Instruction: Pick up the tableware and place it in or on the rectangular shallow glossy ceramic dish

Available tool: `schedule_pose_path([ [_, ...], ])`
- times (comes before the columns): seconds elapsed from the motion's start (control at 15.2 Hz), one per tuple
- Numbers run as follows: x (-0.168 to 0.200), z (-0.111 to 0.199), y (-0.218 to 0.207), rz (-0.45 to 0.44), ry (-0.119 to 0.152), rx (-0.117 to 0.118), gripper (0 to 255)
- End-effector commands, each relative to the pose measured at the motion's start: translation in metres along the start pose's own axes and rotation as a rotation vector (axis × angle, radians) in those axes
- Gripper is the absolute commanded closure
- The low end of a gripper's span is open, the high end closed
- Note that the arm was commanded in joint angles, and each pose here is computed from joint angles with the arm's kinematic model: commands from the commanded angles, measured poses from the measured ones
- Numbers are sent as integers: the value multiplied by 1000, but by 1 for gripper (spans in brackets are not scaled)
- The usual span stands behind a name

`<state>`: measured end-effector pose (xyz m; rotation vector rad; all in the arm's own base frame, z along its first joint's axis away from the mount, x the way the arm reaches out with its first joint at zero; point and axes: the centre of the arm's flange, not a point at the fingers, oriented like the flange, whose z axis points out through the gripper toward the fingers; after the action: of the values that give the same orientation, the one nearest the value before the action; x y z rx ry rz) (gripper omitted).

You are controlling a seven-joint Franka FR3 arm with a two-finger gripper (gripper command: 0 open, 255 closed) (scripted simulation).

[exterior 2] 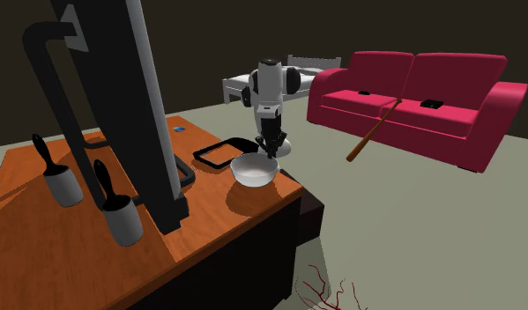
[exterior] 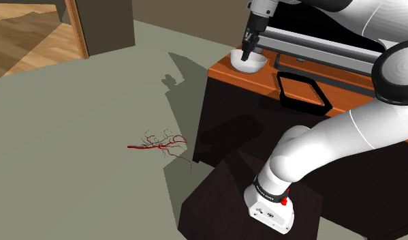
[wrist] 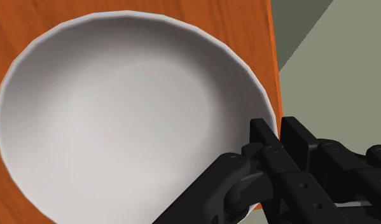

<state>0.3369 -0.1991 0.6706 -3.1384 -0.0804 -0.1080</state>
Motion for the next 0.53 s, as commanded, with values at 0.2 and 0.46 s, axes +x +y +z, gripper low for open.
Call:
schedule_pose_path([
  [0.2, 0, 0, 0, 0, 0, 0, 255],
  [0.46, 1, -16, 0, 0, 0, 0, 255],
])
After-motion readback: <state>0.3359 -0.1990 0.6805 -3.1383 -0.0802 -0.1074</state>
